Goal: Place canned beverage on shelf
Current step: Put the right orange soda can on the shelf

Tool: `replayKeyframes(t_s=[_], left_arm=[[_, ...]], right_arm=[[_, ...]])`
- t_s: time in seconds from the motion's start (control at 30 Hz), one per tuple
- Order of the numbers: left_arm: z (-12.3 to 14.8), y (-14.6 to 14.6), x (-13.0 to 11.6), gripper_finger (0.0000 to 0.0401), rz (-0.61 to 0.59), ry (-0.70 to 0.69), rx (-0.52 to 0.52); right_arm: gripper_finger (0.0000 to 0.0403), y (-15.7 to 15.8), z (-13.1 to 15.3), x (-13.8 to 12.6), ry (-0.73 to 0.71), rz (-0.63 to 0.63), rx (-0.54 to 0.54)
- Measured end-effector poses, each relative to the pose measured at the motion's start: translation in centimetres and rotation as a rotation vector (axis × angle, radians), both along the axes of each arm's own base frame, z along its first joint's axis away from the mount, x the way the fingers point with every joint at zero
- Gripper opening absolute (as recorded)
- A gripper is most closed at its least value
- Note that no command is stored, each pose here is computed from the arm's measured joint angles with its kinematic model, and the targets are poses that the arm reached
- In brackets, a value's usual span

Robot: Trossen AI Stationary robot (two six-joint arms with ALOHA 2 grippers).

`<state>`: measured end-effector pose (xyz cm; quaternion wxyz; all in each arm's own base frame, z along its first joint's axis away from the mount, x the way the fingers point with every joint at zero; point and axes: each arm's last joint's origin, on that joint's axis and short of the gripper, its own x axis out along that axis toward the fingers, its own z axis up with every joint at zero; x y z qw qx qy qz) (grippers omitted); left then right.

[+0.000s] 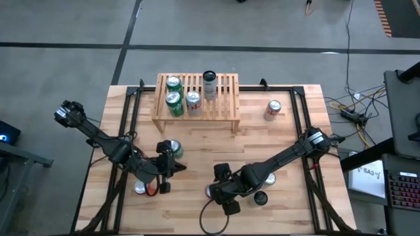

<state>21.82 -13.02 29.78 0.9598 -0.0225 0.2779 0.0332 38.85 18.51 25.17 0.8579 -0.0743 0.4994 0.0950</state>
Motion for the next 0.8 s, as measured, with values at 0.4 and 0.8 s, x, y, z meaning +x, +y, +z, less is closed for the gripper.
replayKeyframes(t_s=[0.4, 0.8], left_arm=[[0.1, 0.1, 0.0, 0.0000, 0.023, -0.013, 0.008], [0.2, 0.2, 0.0, 0.0000, 0.054, -0.036, 0.044]], right_arm=[[0.0381, -0.7, -1.5, 1.3, 0.000, -0.015, 0.000], [0.0362, -0.4, -3.4, 2.3, 0.010, -0.013, 0.018]])
